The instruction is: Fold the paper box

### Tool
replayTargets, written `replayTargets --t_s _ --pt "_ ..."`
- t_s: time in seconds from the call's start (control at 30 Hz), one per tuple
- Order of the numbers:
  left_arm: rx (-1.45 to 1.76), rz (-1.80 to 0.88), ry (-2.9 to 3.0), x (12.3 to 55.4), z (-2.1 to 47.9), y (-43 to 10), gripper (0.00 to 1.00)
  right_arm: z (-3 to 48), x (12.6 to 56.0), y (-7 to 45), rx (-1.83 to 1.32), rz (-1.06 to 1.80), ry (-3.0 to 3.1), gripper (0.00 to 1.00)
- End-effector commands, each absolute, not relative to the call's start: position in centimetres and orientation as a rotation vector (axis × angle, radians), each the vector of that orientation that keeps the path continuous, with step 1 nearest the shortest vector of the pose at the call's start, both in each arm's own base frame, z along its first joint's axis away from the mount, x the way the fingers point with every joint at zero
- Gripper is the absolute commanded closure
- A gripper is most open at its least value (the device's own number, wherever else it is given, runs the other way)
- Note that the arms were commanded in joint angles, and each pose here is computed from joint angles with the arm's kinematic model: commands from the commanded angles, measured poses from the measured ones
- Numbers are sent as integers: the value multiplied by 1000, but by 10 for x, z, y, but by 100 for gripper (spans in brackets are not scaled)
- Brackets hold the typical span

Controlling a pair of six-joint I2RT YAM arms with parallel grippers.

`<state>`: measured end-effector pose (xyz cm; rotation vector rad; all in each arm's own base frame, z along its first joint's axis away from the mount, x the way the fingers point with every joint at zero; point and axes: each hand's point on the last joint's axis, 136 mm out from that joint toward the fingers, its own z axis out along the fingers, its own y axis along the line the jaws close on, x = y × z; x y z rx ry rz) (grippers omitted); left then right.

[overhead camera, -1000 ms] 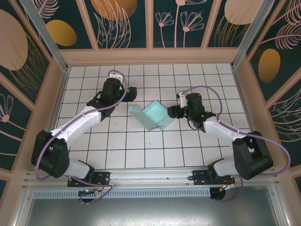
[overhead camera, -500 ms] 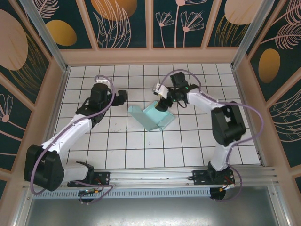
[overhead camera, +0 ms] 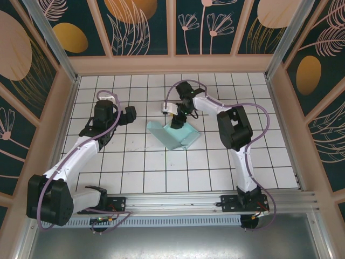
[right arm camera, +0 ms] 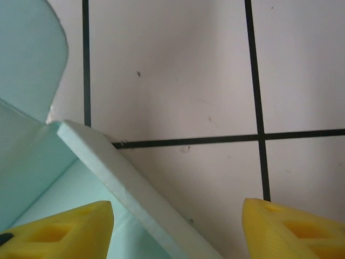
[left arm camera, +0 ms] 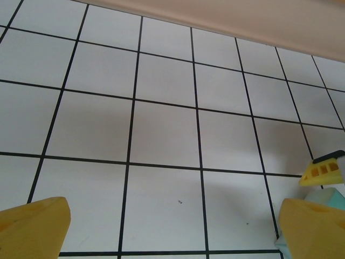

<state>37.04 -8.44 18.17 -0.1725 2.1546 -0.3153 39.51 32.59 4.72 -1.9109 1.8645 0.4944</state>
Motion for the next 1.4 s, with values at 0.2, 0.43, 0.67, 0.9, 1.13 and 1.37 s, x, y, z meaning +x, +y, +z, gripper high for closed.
replayTargets --t_s 0.2,0.43,0.67,0.9,1.13,1.37 --pt "-175 -369 2153 367 178 -88 1 77 403 289 -1753 405 1924 75" --pt "-170 -417 2149 371 177 -95 1 93 412 257 -1459 316 2009 81" --pt "-183 -444 2164 375 170 -99 2 118 406 236 -1049 321 2057 81" --pt "-157 -497 2167 381 168 -109 2 134 374 257 -1247 494 1896 45" --pt "-145 -514 2177 378 163 -111 1 99 380 289 -1554 518 1897 44" --pt "-129 -473 2204 370 153 -106 1 66 380 308 -1728 551 1972 50"
